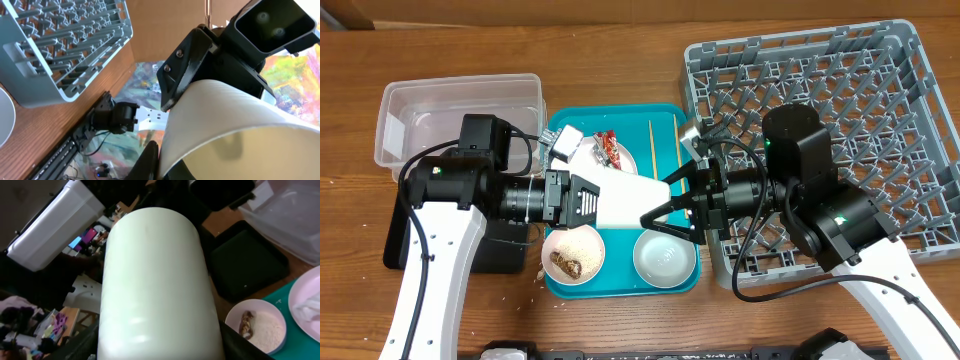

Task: Sort waste into correct bins and load items into the dishwasher

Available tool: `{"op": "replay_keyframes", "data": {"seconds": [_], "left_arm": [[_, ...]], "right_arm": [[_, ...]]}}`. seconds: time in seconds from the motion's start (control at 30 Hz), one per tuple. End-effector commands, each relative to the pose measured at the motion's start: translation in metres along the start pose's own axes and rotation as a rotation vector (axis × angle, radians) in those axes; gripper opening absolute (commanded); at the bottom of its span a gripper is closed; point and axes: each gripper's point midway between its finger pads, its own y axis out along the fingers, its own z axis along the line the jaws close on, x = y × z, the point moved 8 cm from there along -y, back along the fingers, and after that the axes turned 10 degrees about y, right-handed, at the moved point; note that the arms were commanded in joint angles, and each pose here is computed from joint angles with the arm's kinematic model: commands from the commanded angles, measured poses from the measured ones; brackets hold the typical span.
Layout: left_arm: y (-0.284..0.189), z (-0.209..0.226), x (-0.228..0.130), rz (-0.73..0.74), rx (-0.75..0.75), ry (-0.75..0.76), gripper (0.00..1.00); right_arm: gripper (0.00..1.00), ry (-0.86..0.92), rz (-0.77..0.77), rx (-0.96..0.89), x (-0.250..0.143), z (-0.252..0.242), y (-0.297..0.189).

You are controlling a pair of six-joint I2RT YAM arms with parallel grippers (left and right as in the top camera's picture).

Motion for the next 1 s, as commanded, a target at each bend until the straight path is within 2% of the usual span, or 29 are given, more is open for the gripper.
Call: {"op": "replay_keyframes", "data": {"seconds": [0.0,0.03,0.17,0.2,0.23,0.3,0.33,0.37,0.4,0.47,0.6,0.73,0.77,0.83,0.87,0.97], "left_arm": [[0.002,0.001,0.001,0.014,0.026,0.030,0.80],[0.001,0.005,0.000,0.020,0.077,0.029,1.00],[-0.008,0.024,-0.003,0.036,0.277,-0.030,1.00],[-0.011,0.030,-0.003,0.036,0.339,-0.056,1.00],[-0.017,0.036,-0.004,0.029,0.411,-0.095,1.00],[-0.021,0.038,-0.003,0.016,0.433,-0.100,1.00],[-0.022,0.039,-0.003,0.013,0.434,-0.100,1.00],[-0.023,0.039,-0.002,0.007,0.436,-0.098,1.00],[-0.023,0.039,-0.001,0.006,0.436,-0.095,1.00],[-0.023,0.039,-0.001,0.006,0.436,-0.093,1.00],[-0.023,0.039,-0.002,0.009,0.436,-0.102,1.00],[-0.023,0.039,-0.002,0.009,0.436,-0.102,1.00],[-0.023,0.039,-0.002,0.009,0.436,-0.102,1.00],[-0.023,0.039,-0.003,0.010,0.438,-0.102,1.00],[-0.023,0.039,-0.003,0.010,0.441,-0.102,1.00],[-0.025,0.041,-0.006,0.021,0.482,-0.111,0.99]], "right_arm": [[0.55,-0.046,0.008,0.051,0.001,0.018,-0.001],[0.55,-0.036,-0.035,-0.012,0.003,0.015,-0.010],[0.55,0.051,-0.212,-0.355,-0.001,0.001,-0.050],[0.55,0.101,-0.277,-0.519,-0.006,-0.005,-0.066],[0.54,0.194,-0.365,-0.726,-0.013,-0.011,-0.087],[0.52,0.379,-0.485,-1.047,-0.035,-0.020,-0.118],[0.52,0.419,-0.503,-1.107,-0.040,-0.022,-0.123],[0.52,0.539,-0.493,-1.243,-0.059,-0.028,-0.133],[0.52,0.586,-0.470,-1.273,-0.066,-0.031,-0.134],[0.52,0.744,-0.327,-1.348,-0.085,-0.046,-0.130],[0.52,0.933,-0.073,-1.333,-0.099,-0.069,-0.113],[0.52,1.004,0.131,-1.346,-0.108,-0.099,-0.093],[0.73,0.990,0.157,-1.345,-0.107,-0.105,-0.086],[0.93,0.961,0.155,-1.336,-0.103,-0.109,-0.079],[0.99,0.941,0.129,-1.326,-0.099,-0.112,-0.077],[1.00,0.910,0.017,-1.321,-0.082,-0.108,-0.079]]}}
